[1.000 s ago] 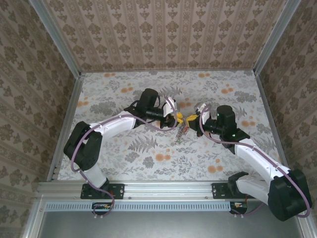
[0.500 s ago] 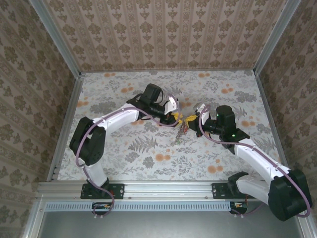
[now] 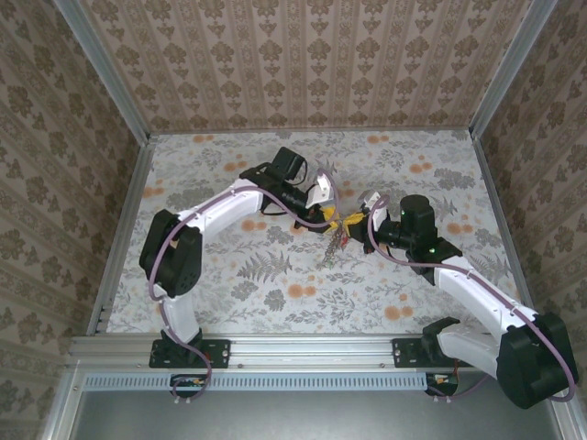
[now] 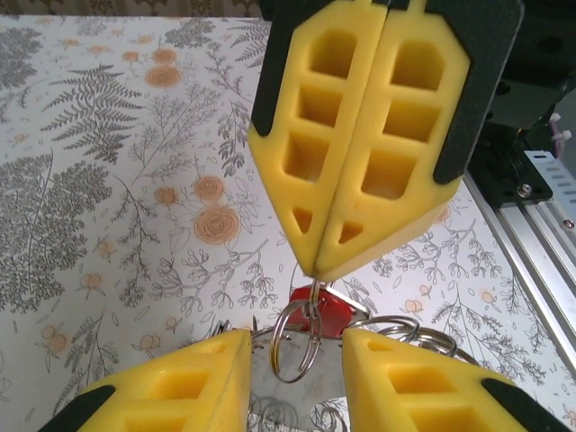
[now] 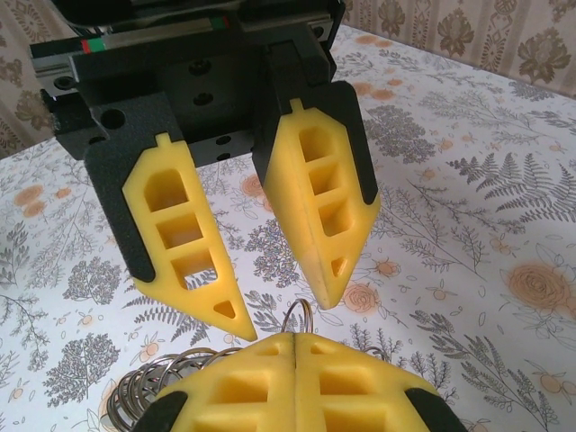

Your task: Put the keys on the keyring

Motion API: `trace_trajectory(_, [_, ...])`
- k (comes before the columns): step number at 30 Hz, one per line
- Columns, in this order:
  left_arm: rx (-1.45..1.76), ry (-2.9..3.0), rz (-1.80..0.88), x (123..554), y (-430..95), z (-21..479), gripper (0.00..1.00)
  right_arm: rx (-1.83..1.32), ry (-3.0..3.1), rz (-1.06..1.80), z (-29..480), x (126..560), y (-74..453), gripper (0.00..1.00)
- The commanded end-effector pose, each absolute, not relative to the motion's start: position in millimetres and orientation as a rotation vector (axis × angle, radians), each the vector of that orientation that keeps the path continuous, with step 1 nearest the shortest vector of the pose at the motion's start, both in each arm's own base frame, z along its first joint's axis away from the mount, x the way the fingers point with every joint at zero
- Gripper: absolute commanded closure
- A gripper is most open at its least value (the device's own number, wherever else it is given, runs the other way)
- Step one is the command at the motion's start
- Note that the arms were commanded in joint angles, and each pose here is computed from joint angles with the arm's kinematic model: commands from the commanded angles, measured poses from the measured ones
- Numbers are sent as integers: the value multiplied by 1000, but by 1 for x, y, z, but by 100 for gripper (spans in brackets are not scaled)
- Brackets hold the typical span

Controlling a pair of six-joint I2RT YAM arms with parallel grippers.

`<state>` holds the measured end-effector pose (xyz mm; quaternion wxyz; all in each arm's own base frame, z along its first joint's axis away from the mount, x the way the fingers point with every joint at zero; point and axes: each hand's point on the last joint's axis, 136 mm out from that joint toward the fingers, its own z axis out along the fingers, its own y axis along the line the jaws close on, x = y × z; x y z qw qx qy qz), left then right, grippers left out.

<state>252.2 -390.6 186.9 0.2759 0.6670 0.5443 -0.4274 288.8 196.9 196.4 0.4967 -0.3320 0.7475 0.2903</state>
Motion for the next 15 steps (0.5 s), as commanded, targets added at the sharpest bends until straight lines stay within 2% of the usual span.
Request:
trace_trajectory(1, [1824, 1453, -1193, 247, -388, 188, 68, -830, 1754, 706, 211, 286, 201, 100])
trace_trajectory(15, [1845, 1410, -1267, 241, -393, 193, 73, -832, 1753, 702, 210, 285, 201, 100])
